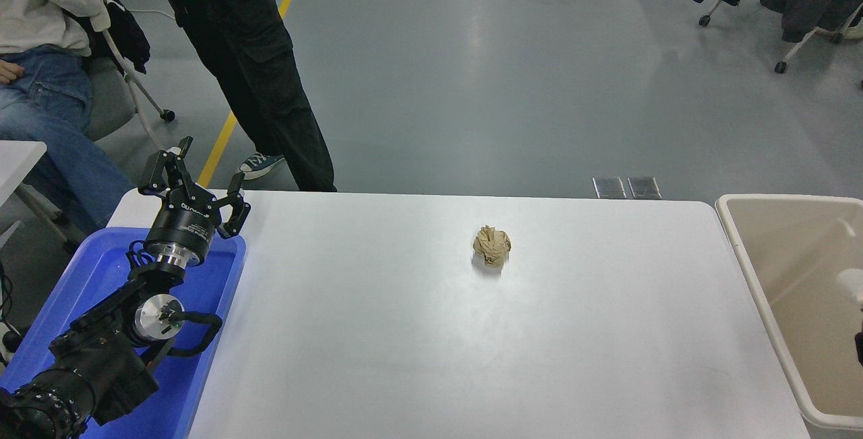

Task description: Dispose of the paper cup in the dustbin

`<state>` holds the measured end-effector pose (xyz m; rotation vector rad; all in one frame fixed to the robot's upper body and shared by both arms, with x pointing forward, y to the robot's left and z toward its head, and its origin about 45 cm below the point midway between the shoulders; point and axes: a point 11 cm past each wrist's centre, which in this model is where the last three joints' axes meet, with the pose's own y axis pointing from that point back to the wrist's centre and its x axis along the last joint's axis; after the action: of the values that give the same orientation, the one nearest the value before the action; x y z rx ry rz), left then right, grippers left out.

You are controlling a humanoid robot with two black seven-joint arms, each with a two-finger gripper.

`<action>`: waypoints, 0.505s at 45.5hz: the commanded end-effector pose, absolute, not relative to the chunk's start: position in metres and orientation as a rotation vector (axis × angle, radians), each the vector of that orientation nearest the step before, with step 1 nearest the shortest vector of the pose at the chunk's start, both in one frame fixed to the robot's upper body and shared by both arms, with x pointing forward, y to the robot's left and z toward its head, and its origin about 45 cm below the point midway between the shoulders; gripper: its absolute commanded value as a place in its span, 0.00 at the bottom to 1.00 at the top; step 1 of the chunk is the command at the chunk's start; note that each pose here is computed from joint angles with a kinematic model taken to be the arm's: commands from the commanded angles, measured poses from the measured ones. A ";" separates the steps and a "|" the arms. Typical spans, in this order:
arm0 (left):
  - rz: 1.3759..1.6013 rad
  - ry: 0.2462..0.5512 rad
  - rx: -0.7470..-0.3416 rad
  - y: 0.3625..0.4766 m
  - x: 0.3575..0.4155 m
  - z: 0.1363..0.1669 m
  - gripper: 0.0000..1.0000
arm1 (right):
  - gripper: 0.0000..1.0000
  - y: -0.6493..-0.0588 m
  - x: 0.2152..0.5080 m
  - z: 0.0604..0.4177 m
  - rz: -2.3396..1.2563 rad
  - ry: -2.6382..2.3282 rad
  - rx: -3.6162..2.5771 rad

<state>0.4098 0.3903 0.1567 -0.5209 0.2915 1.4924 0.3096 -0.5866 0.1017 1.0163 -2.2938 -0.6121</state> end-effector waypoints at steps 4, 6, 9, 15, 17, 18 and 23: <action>1.493 0.291 -0.523 0.391 0.4098 0.1569 1.00 | 0.00 -0.576 0.299 0.082 -0.697 -2.314 0.974; 1.493 0.291 -0.523 0.391 0.4098 0.1569 1.00 | 0.00 -0.577 0.295 0.079 -0.705 -2.313 0.964; 1.493 0.291 -0.523 0.391 0.4098 0.1569 1.00 | 0.00 -0.577 0.292 0.077 -0.718 -2.318 0.957; 1.493 0.291 -0.523 0.391 0.4098 0.1569 1.00 | 0.00 -0.578 0.281 0.069 -0.741 -2.317 0.937; 1.493 0.291 -0.523 0.391 0.4098 0.1569 1.00 | 0.00 -0.575 0.280 0.066 -0.748 -2.310 0.938; 1.493 0.291 -0.523 0.391 0.4098 0.1569 1.00 | 0.00 -0.575 0.279 0.064 -0.753 -2.307 0.936; 1.493 0.291 -0.523 0.391 0.4098 0.1569 1.00 | 0.00 -0.572 0.275 0.059 -0.762 -2.299 0.934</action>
<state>0.4098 0.3905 0.1569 -0.5227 0.2909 1.4933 0.2863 -0.5772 0.0723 0.9518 -2.3103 -0.7261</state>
